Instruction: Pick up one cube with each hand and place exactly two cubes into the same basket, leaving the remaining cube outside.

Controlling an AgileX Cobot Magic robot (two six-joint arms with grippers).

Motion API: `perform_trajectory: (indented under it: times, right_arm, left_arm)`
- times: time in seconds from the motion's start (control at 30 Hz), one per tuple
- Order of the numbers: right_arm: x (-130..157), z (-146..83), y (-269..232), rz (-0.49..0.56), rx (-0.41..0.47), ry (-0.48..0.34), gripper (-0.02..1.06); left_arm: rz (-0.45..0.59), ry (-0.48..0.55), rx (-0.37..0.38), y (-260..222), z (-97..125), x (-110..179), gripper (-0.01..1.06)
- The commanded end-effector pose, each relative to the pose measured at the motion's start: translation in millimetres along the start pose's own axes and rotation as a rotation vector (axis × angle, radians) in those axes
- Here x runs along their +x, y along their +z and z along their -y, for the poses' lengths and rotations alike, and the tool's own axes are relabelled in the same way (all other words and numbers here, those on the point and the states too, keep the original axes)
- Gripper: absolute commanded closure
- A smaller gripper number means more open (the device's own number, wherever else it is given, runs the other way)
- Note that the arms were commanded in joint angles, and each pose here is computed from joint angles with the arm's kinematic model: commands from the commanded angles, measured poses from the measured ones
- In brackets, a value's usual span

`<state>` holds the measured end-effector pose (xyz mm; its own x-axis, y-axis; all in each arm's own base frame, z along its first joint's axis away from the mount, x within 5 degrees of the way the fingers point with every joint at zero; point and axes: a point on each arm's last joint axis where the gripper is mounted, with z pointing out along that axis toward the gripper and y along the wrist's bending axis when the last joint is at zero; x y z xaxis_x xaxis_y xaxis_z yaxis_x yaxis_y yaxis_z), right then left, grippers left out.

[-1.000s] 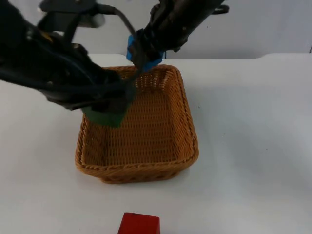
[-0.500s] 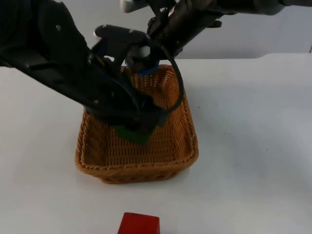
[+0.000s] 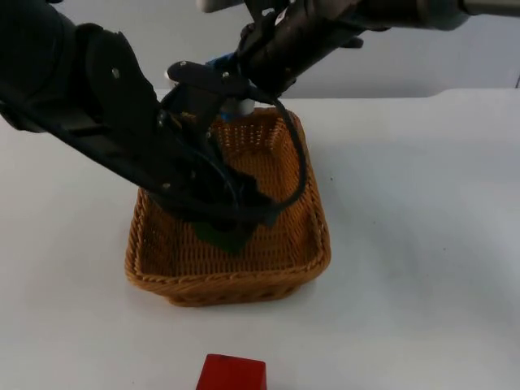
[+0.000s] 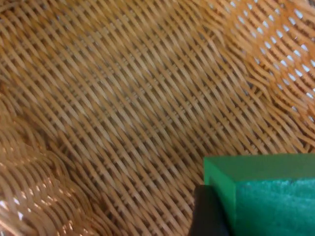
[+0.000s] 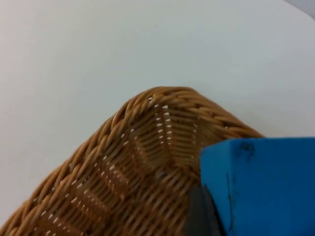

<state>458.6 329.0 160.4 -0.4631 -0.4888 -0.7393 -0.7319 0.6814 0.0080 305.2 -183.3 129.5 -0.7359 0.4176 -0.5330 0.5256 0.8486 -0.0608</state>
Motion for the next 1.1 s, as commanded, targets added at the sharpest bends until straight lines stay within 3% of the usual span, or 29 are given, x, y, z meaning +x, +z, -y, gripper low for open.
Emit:
perform_trajectory:
  times: [0.0,0.7,0.77,0.83,0.87,1.0,1.03,1.07]
  right_arm:
    - [11,-4,14,-0.017,-0.007,0.006,1.05]
    - [28,-4,28,-0.07,-0.02,0.012,1.04]
    - [28,-4,28,-0.07,-0.02,0.012,0.99]
    - [28,-4,28,-0.076,-0.023,0.012,0.89]
    - [28,-4,28,-0.076,-0.023,0.012,0.89]
    - [28,-4,28,-0.076,-0.023,0.012,0.56]
    - [28,-4,28,-0.076,-0.023,0.012,0.49]
    - [28,-4,28,-0.076,-0.023,0.012,0.49]
  left_arm:
    - [0.009,0.016,-0.002,2,1,-2,1.05]
    - [0.017,0.037,-0.013,5,0,-1,1.05]
    - [0.017,0.037,-0.013,5,0,-1,0.99]
    - [0.017,0.037,-0.013,5,0,-1,0.87]
    - [0.017,0.037,-0.013,5,0,-1,0.87]
    - [0.017,0.037,-0.013,5,0,-1,0.52]
    - [0.017,0.037,-0.013,5,0,-1,0.47]
    - [0.017,0.037,-0.013,5,0,-1,0.47]
